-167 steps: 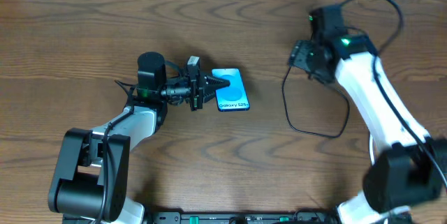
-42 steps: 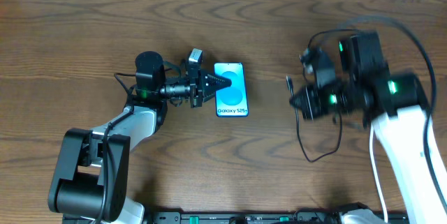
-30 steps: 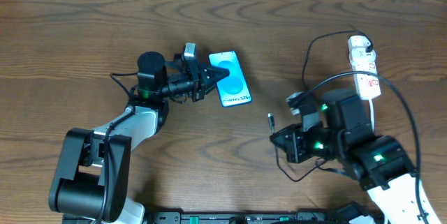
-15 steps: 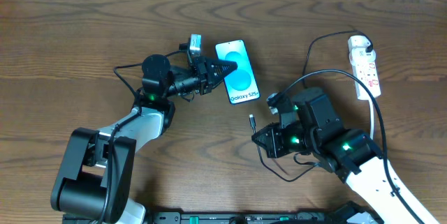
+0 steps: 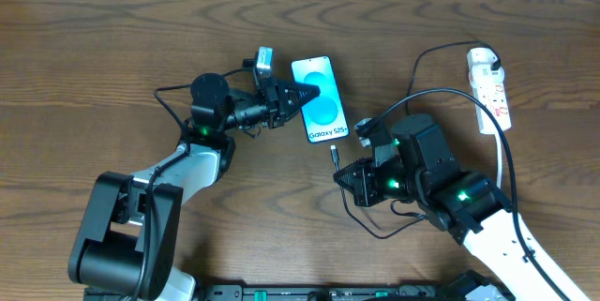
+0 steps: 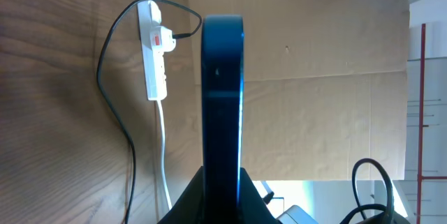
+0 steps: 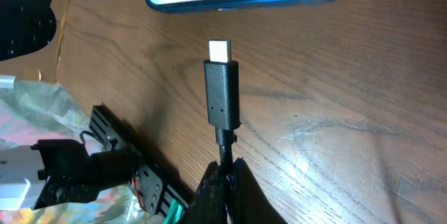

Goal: Plug charger to phone and switch on socket

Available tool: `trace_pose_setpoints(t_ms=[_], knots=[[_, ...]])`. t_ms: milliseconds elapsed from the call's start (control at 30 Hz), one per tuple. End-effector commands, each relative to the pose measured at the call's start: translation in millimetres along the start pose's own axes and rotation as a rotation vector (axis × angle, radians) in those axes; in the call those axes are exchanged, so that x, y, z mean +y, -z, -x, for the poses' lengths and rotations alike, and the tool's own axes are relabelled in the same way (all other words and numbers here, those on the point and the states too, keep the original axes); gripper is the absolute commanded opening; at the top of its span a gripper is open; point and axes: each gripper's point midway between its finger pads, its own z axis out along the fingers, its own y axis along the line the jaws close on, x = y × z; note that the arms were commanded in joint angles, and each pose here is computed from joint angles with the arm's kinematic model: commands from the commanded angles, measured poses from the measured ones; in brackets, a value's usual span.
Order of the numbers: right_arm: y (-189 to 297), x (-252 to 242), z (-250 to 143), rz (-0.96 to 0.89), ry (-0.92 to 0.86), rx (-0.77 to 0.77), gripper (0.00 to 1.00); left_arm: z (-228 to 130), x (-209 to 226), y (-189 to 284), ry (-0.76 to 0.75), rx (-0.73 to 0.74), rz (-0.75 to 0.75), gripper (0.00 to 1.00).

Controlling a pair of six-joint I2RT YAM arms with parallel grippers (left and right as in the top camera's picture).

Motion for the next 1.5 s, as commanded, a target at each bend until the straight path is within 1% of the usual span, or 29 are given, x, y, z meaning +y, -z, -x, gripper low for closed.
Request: trace_pose_setpoints(t_ms=[0, 233, 400, 767, 1233, 1467], knots=[[-1.0, 0.5, -1.2, 0.002, -0.003, 0.002, 0.01, -1.6, -16.8, -1.8, -0.068, 0.033, -0.033, 0.07], [-1.1, 1.5, 0.4, 0.006, -0.008, -0.004, 0.01, -2.1, -16.9, -1.8, -0.067, 0.036, -0.034, 0.07], [-1.1, 3.0, 0.1, 0.015, -0.074, -0.001, 0.01, -2.0, -16.9, -1.8, -0.067, 0.035, -0.034, 0.07], [-1.4, 8.9, 1.4, 0.048, -0.078, -0.001, 0.01, -2.0, -16.9, -1.8, -0.056, 0.035, -0.034, 0.07], [-1.4, 9.1, 1.9, 0.049, -0.141, -0.001, 0.01, -1.9, -16.9, -1.8, 0.046, 0.037, -0.032, 0.07], [-1.4, 9.5, 2.4, 0.05, -0.143, -0.003, 0.01, -2.0, -17.0, -1.9, 0.046, 0.037, -0.032, 0.07]])
